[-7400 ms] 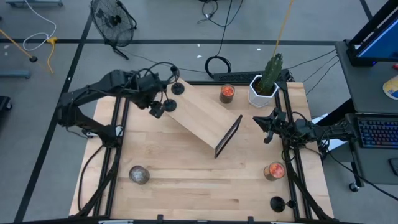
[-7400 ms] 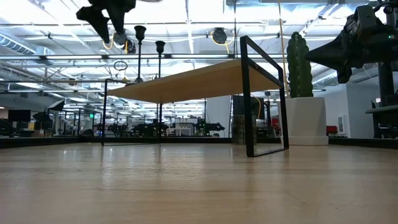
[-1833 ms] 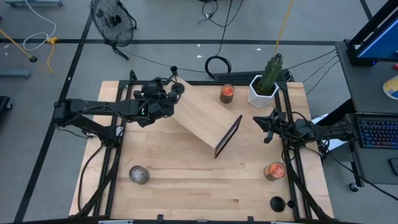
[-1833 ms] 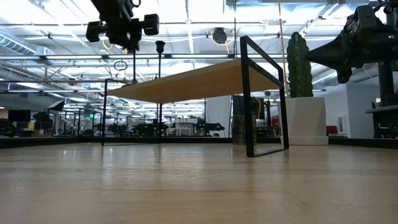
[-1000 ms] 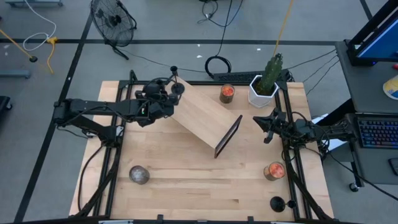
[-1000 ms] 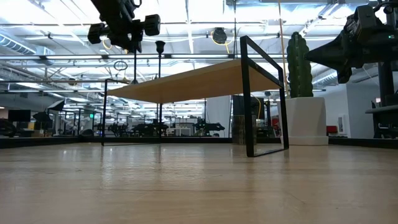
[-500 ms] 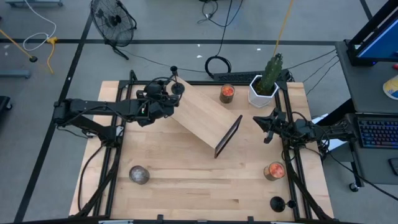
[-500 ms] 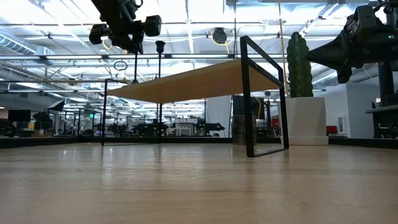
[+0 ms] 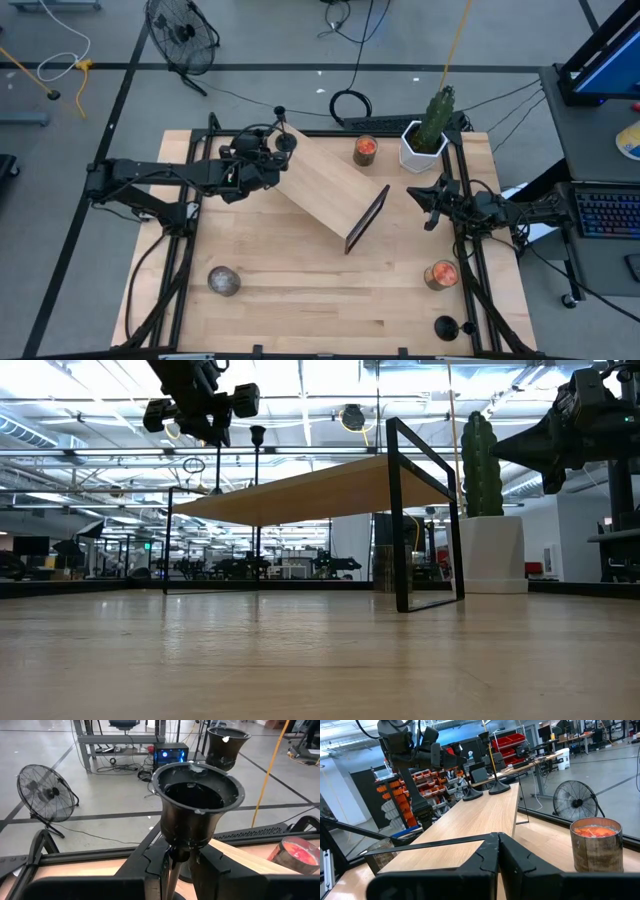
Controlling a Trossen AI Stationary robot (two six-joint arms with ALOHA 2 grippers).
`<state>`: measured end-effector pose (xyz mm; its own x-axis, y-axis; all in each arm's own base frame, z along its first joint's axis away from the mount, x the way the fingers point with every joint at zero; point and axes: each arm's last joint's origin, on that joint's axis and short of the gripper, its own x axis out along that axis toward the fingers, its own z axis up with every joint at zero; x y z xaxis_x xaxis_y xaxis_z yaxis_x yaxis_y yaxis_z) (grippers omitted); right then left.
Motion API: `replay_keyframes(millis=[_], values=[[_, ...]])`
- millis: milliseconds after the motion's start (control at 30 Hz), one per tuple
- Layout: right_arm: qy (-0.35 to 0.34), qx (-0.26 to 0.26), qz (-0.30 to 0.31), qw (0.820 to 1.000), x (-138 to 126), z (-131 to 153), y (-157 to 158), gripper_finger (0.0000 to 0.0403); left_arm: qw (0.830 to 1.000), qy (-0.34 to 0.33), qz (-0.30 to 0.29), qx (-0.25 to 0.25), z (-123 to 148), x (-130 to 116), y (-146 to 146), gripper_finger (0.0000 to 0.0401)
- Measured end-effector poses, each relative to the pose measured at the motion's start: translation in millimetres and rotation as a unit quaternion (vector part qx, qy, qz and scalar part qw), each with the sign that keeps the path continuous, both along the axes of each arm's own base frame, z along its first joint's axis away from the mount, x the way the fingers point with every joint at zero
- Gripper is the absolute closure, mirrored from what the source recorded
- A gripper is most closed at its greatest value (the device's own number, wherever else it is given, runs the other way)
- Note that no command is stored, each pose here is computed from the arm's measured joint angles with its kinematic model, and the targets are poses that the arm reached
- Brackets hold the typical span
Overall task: Pick & Place candle stick holders
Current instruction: Put the left black candle holder on the shelf
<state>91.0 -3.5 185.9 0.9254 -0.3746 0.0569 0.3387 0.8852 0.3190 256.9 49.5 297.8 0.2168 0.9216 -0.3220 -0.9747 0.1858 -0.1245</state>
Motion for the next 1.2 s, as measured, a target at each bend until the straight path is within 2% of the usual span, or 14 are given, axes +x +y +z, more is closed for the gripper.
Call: replay_keyframes(millis=[1200], values=[[0.000, 0.000, 0.000, 1.000, 0.0, 0.0, 0.0, 0.0399, 1.000, -0.010, 0.008, 0.001, 0.2, -0.4, 0.2, 0.0333]])
